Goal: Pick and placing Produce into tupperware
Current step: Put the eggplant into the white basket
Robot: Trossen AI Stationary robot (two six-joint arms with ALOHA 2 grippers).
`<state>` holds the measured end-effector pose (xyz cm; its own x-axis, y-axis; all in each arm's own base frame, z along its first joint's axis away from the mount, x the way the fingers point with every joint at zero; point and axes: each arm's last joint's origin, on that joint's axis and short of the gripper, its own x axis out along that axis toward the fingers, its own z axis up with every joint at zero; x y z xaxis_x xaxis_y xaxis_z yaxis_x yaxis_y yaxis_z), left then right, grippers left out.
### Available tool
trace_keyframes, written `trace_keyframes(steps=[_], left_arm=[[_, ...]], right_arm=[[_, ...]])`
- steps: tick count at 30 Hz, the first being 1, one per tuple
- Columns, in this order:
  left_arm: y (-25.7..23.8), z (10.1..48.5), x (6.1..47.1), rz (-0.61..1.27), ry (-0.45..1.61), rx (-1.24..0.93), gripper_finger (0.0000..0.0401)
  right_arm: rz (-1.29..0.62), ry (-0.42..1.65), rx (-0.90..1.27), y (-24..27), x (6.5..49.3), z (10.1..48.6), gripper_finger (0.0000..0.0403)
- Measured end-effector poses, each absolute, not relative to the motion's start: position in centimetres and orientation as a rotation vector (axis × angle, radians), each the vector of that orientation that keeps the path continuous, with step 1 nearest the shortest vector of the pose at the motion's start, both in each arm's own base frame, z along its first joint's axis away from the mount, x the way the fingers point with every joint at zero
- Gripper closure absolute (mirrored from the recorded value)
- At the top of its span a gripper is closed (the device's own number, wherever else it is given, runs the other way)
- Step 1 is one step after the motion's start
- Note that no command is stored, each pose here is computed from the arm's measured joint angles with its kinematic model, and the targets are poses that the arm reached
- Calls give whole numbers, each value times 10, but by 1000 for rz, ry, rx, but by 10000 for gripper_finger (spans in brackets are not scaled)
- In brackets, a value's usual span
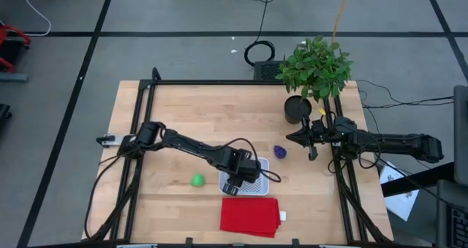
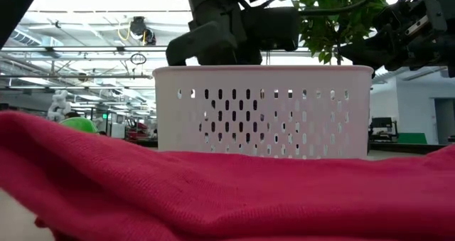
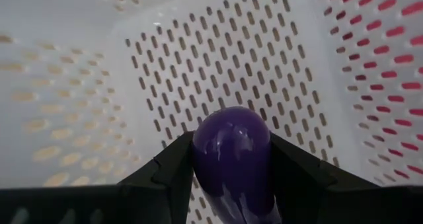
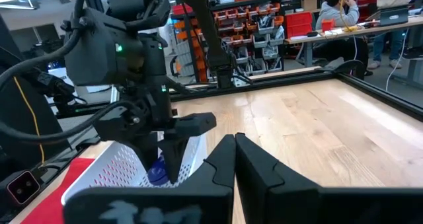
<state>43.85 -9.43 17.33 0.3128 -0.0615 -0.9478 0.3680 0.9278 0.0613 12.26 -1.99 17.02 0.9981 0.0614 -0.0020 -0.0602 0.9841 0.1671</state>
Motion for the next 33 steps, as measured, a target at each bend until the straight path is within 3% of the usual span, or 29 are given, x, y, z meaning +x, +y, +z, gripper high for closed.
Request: trace_keyframes(steps=[33], left_arm=[[-82,158,443,-352,1264,194,233]], right_arm=[[60,22,172,-20,123,169,403]])
